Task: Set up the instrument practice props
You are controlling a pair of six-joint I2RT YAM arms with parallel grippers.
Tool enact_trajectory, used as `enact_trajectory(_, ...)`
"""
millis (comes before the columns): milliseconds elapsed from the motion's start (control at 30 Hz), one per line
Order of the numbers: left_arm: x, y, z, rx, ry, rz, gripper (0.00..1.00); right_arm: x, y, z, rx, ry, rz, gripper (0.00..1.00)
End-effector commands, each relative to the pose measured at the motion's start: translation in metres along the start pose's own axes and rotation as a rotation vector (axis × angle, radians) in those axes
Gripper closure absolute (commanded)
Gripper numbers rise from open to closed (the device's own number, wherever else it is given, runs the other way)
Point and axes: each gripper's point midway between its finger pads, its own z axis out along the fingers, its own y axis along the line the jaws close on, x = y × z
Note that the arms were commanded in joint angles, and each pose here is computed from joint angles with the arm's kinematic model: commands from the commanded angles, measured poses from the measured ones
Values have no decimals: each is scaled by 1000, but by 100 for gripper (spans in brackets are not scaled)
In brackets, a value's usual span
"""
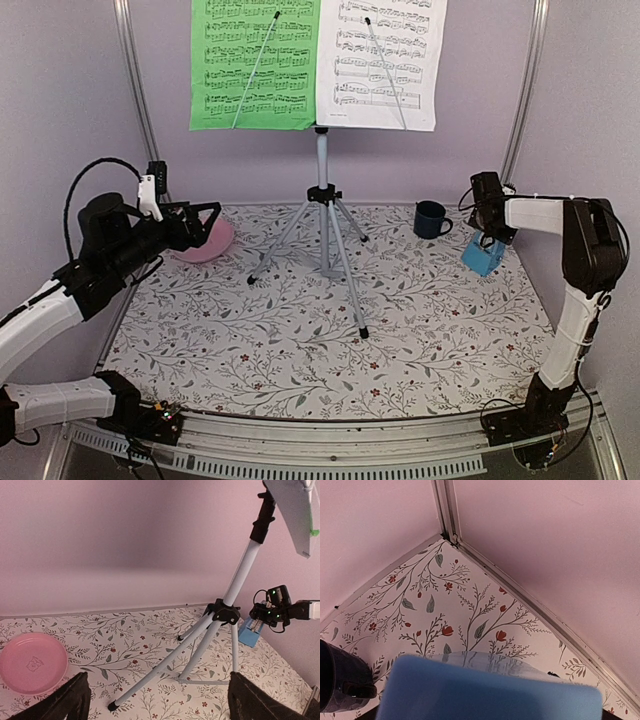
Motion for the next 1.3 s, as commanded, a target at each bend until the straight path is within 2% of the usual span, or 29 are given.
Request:
enact_trajectory(0,-4,-3,-4,15,-22,-6,5,-12,2,-6,-21,-20,49,19)
enact_trajectory(300,6,-1,-4,17,-2,6,1,-27,9,-36,-144,-44,11,35)
enact_trajectory(667,24,-4,5,50,53,9,1,-35,24,-99,-389,-77,-119,41)
enact_trajectory(900,42,-18,5,131,65,-34,1,-20,37,-159,-665,-75,-220,45)
enact_trajectory(1267,81,-49,9,223,134,52,1,26,60,-283,-1230,-49,-379,47)
